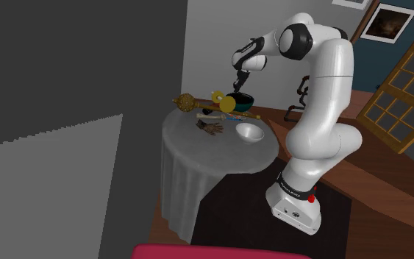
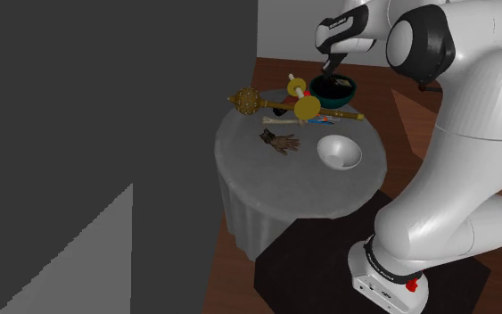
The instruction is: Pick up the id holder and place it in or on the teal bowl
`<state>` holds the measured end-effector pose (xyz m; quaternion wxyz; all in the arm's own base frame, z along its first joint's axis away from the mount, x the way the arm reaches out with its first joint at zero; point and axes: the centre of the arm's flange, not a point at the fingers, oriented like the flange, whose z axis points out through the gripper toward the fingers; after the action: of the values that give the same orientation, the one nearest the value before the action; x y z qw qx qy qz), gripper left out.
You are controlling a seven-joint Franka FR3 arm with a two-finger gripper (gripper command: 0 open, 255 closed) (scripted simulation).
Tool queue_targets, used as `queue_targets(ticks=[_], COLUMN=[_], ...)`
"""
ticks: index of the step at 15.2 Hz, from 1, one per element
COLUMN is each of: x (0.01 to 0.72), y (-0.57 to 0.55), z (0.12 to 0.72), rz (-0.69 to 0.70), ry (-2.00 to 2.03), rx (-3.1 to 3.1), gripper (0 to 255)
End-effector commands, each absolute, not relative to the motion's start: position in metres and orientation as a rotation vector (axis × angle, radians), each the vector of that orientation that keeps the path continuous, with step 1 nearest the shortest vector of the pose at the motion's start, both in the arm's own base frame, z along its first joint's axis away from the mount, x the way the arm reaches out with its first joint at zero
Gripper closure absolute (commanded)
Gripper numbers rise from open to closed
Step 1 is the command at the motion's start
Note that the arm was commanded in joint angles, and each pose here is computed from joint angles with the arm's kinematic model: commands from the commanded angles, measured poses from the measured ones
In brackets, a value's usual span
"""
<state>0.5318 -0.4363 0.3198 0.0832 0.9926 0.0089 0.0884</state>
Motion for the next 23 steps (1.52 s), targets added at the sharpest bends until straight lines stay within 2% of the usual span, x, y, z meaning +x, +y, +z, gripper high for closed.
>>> queue_targets(ticks=[1,9,10,15,19,23], x=[0.532,0.532,0.532,0.532,0.523,0.523], y=[-0.437,-0.437,-0.437,-0.437,-0.428,-0.428], z=[0.306,0.306,0.306,0.306,0.354,0.354], rz=[0.265,0.265,0.265,0.265,0.265,0.265], ry=[0.026,0.026,0.026,0.026,0.026,0.026], rx=[2.963,2.963,2.963,2.963,2.963,2.963], gripper=[255,255,0,0,0,0])
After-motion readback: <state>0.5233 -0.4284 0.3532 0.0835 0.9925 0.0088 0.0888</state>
